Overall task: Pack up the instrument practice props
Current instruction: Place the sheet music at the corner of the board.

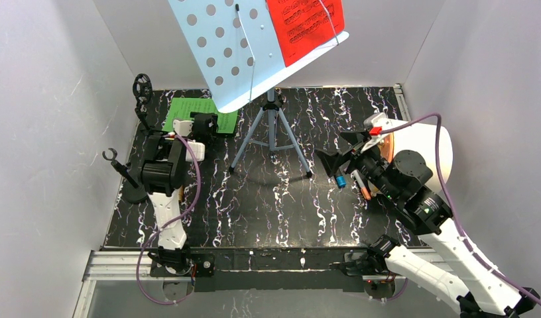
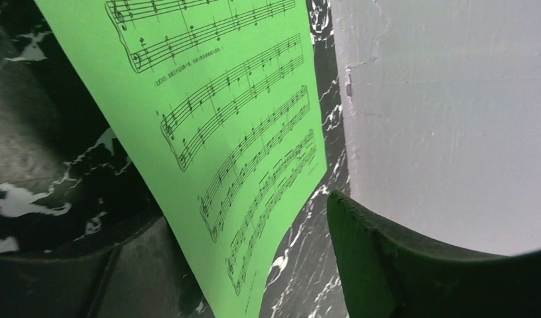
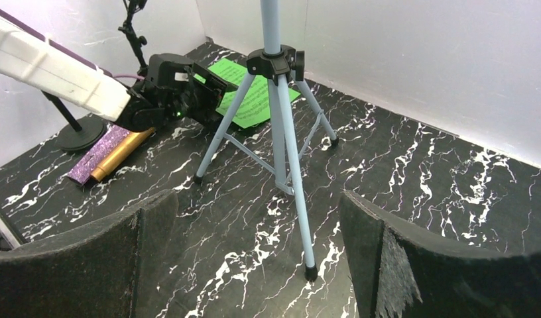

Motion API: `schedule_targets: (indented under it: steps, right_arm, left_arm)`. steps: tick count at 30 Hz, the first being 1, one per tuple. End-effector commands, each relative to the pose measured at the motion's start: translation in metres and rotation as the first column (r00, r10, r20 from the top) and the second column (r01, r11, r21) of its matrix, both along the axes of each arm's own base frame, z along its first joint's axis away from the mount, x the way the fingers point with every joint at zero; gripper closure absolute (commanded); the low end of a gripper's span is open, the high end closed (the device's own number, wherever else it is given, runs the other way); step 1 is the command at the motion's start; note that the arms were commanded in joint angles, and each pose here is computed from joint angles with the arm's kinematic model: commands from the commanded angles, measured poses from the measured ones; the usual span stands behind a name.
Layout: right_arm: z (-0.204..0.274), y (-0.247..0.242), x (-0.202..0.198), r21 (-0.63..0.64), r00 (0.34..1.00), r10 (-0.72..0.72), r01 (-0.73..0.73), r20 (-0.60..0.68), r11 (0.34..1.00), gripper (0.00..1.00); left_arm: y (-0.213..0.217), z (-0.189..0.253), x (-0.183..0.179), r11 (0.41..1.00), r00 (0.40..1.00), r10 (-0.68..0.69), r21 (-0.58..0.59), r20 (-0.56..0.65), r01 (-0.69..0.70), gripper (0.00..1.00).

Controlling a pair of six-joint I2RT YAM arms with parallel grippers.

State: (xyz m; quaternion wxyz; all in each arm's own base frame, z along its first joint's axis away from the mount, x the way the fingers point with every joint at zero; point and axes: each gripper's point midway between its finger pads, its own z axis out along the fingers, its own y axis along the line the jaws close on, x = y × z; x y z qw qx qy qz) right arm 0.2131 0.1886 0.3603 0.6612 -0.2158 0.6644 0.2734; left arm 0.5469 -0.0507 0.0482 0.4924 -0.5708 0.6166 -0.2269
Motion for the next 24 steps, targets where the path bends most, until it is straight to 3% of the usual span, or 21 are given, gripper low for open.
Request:
schedule_targets:
  steps: [1,10,19,24]
  right_arm:
    - [-0.005,0.008,0.006,0.011,1.000,0.009,-0.009,-0.020,1.000,0.01]
    - [-0.045,0.033,0.027,-0.035,0.994,0.031,-0.035,-0.109,0.999,0.01]
    - [-0.069,0.063,0.063,-0.053,0.988,0.080,-0.087,-0.131,0.995,0.01]
    - [-0.066,0.051,0.098,0.026,0.991,0.068,-0.065,-0.117,0.998,0.01]
  left_arm:
    - [0.011,0.016,-0.018,0.994,0.998,-0.017,0.108,-0.061,0.023,0.29]
    - [0.004,0.049,-0.033,0.954,0.984,-0.157,0.243,-0.089,0.174,0.27]
    - [-0.012,0.088,-0.070,0.838,0.921,-0.364,0.383,-0.137,0.388,0.18]
    - [-0.023,0.104,-0.096,0.785,0.871,-0.470,0.384,-0.143,0.486,0.14]
